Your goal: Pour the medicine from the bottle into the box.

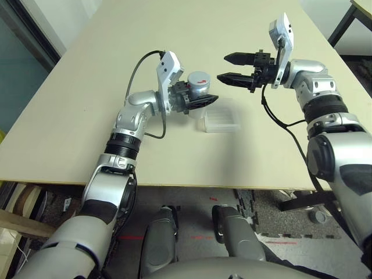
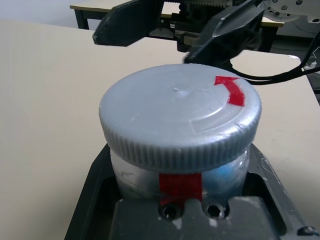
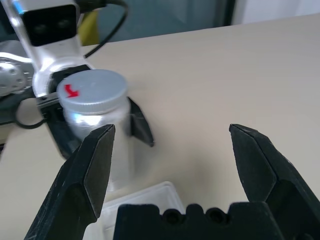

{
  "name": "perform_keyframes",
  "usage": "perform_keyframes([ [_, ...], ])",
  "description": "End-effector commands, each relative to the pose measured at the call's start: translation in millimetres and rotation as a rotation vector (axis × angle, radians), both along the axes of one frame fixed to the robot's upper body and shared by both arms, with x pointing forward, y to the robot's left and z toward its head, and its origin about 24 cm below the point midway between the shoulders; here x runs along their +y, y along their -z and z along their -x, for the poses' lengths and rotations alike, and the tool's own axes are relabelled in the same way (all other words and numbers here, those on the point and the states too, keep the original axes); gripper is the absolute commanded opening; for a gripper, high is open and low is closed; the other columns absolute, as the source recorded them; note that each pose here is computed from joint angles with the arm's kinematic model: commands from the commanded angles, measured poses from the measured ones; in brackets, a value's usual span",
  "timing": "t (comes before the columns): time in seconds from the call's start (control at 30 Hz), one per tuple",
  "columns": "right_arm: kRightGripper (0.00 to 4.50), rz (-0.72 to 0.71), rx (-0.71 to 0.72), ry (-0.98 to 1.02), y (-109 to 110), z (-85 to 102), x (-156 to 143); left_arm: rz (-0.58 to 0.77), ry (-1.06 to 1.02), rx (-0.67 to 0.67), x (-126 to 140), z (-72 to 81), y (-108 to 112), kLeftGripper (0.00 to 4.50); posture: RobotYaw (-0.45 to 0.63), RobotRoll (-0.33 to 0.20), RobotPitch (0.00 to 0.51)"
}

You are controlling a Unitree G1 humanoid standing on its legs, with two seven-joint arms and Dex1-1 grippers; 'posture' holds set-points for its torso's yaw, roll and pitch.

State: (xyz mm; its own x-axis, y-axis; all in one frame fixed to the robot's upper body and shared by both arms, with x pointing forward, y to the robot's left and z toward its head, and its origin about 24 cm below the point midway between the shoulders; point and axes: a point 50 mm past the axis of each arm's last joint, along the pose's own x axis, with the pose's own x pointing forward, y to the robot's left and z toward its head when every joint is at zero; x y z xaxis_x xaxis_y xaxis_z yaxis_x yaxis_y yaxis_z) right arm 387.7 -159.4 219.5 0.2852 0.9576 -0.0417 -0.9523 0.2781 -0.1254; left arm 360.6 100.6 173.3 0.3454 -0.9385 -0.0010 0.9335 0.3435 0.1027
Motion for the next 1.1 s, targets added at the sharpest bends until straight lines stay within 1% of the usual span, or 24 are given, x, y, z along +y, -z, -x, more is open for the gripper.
perform_keyframes([
  [0.03, 4.50, -0.020, 0.015, -0.097, -4.6, 4.5, 6.2, -0.011, 0.000, -0.006, 1.4, -1.5, -1.2, 2.63, -0.16, 0.000, 0.147],
  [0.1, 4.50, -0.028, 0.023, -0.147, -5.3, 6.7, 12.5, -0.010, 0.002, -0.007, 0.5, -1.3, -1.6, 2.63, -0.16, 0.000, 0.147],
  [0.3, 4.50, -0.043, 0.023, -0.202, -3.7, 8.9, 31.3, -0.006, 0.014, -0.012, -4.3, -1.8, -4.0, 2.63, -0.16, 0.000, 0.144],
  [0.47, 4.50, -0.050, 0.020, -0.220, -2.3, 9.5, 43.0, -0.007, 0.023, -0.016, -8.5, -3.3, -4.9, 2.63, -0.17, 0.000, 0.142],
  [0.63, 4.50, -0.039, 0.011, -0.206, -0.1, 8.4, 47.8, -0.006, 0.026, -0.019, -8.9, -4.0, -6.1, 2.63, -0.17, 0.000, 0.139],
  [0.7, 4.12, -0.044, 0.002, -0.181, 0.2, 6.9, 48.5, -0.008, 0.026, -0.020, -8.7, -4.0, -6.2, 2.63, -0.17, 0.000, 0.139],
  [0.77, 3.57, -0.051, -0.002, -0.171, 0.1, 6.4, 48.7, -0.009, 0.026, -0.020, -8.3, -3.8, -6.1, 2.63, -0.17, 0.000, 0.139],
  [0.83, 2.77, -0.084, 0.001, -0.165, -2.3, 5.9, 48.4, -0.011, 0.027, -0.018, -7.6, -3.3, -5.3, 2.63, -0.16, 0.000, 0.138],
  [0.87, 2.57, -0.103, 0.005, -0.163, -3.9, 5.7, 48.3, -0.012, 0.027, -0.018, -7.4, -3.2, -4.9, 2.63, -0.17, 0.000, 0.139],
  [0.93, 2.57, -0.127, 0.010, -0.163, -6.3, 5.6, 47.9, -0.012, 0.026, -0.017, -7.1, -3.1, -4.5, 2.63, -0.17, 0.000, 0.138],
  [1.1, 2.57, -0.369, 0.101, -0.162, -25.6, 5.7, 38.6, -0.012, 0.019, -0.011, -5.4, -3.2, -2.5, 2.63, -0.16, 0.000, 0.139],
])
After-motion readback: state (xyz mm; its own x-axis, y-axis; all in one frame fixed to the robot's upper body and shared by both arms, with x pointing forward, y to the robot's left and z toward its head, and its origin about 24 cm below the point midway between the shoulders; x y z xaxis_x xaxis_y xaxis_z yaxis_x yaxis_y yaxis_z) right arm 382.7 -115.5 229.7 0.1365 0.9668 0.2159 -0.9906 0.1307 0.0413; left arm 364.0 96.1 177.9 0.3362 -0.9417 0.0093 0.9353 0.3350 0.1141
